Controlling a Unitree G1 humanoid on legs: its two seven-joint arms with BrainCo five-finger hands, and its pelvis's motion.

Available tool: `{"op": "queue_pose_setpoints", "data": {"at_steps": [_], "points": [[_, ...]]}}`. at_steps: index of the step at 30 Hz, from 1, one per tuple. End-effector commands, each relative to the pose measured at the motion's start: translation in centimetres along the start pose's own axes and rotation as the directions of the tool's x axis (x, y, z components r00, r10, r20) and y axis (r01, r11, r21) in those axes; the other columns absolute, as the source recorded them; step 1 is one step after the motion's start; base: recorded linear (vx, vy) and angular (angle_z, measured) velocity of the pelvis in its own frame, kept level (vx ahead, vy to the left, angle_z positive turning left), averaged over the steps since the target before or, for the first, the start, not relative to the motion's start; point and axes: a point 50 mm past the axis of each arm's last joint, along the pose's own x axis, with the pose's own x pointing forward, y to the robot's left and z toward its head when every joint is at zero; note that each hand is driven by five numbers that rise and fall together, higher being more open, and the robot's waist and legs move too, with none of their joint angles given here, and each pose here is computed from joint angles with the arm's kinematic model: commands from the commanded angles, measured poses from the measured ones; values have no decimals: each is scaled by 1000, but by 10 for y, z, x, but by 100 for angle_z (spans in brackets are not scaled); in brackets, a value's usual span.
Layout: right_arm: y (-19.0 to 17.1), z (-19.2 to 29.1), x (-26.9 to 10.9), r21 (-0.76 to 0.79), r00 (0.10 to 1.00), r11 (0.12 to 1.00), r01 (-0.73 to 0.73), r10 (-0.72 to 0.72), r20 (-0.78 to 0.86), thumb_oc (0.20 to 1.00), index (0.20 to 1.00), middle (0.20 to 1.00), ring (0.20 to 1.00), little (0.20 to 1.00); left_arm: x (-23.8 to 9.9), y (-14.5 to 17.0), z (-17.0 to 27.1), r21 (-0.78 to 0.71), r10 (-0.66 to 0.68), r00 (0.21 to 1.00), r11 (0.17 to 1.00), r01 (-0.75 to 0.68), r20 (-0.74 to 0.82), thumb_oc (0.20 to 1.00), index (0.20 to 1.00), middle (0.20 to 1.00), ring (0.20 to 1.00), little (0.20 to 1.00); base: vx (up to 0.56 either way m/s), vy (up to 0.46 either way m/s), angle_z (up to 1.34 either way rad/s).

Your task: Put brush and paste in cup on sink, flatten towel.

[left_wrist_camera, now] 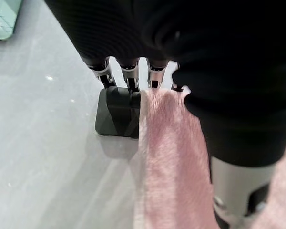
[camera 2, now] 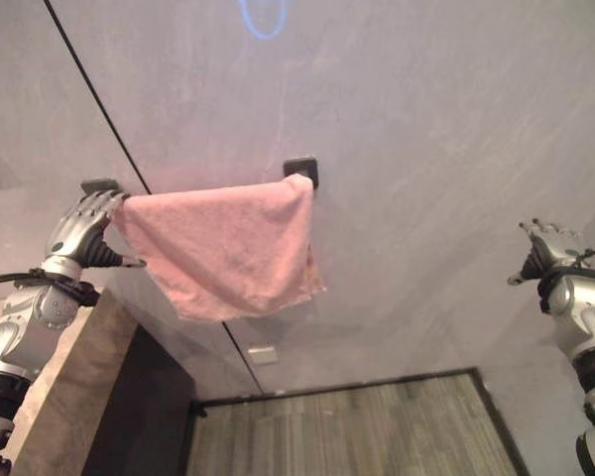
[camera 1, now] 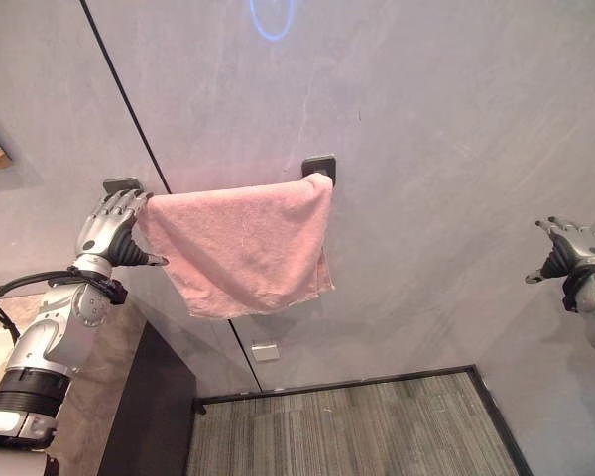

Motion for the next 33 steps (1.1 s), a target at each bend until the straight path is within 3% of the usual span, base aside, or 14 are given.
{"op": "queue_pose_setpoints", "data": {"at_steps": [1, 6, 8, 16, 19, 20, 21, 22, 25, 28, 30, 31, 32, 33], "points": [[-4, 3, -6, 130, 993, 985, 117, -118, -1, 1000, 1000, 1000, 1000, 1000, -35, -5, -57, 10, -27, 970, 999, 31, -241, 1000, 1000, 1000, 1000, 1000, -22, -42, -2], [23, -4, -26, 214, 992, 969, 125, -124, -19, 1000, 1000, 1000, 1000, 1000, -56, -4, -61, -102, 181, 935, 970, -221, -306, 1000, 1000, 1000, 1000, 1000, -29, -44, -1], [36, -4, -34, 263, 990, 954, 142, -138, -33, 1000, 1000, 1000, 1000, 1000, -62, -3, -58, -196, 313, 882, 897, -397, -353, 1000, 1000, 1000, 1000, 1000, -38, -31, 6], [66, 6, -49, 421, 988, 894, 154, -142, -61, 1000, 1000, 1000, 1000, 1000, -76, -13, -47, -348, 415, 804, 745, -569, -425, 1000, 1000, 1000, 1000, 1000, -21, -15, 16], [87, 15, -58, 564, 995, 819, 103, -84, -58, 1000, 1000, 1000, 1000, 1000, -85, -29, -38, -462, 349, 821, 695, -550, -452, 1000, 1000, 1000, 1000, 1000, -30, -12, 14], [103, 23, -66, 698, 1000, 716, 29, -13, -28, 1000, 1000, 1000, 1000, 1000, -96, -56, -34, -644, 200, 831, 548, -535, -520, 1000, 1000, 1000, 1000, 1000, -35, -9, 14], [103, 23, -66, 698, 1000, 716, 27, -11, -27, 1000, 1000, 1000, 1000, 1000, -96, -57, -35, -646, 197, 832, 546, -533, -519, 1000, 1000, 1000, 1000, 1000, -46, -19, 10], [129, 24, -77, 799, 994, 599, -48, 105, -19, 1000, 1000, 1000, 1000, 1000, -108, -85, -27, -732, 40, 867, 517, -443, -497, 1000, 1000, 1000, 1000, 1000, 13, -16, 3], [153, 25, -89, 847, 978, 526, -81, 204, -33, 1000, 1000, 1000, 1000, 1000, -120, -113, -21, -780, -109, 876, 516, -354, -470, 1000, 1000, 1000, 1000, 1000, -11, -11, 4], [191, 36, -112, 932, 936, 349, -95, 351, -36, 1000, 1000, 1000, 1000, 1000, -144, -161, -6, -868, -365, 833, 432, -244, -416, 1000, 1000, 1000, 1000, 1000, -13, -8, 3], [211, 43, -128, 969, 897, 231, -85, 442, -26, 1000, 1000, 1000, 1000, 1000, -158, -182, 2, -888, -479, 798, 437, -144, -365, 1000, 1000, 1000, 1000, 1000, -25, -15, 6], [211, 43, -128, 970, 897, 230, -84, 442, -27, 1000, 1000, 1000, 1000, 1000, -157, -182, 2, -888, -480, 798, 436, -143, -364, 1000, 1000, 1000, 1000, 1000, -29, -13, 3], [230, 46, -145, 988, 851, 143, -50, 524, -33, 1000, 1000, 1000, 1000, 1000, -169, -197, 6, -895, -560, 757, 441, -71, -336, 1000, 1000, 1000, 1000, 1000, 0, 0, 0], [230, 46, -145, 989, 851, 142, -49, 523, -33, 1000, 1000, 1000, 1000, 1000, -168, -197, 6, -895, -560, 758, 441, -71, -336, 1000, 1000, 1000, 1000, 1000, -35, -10, 2]]}}
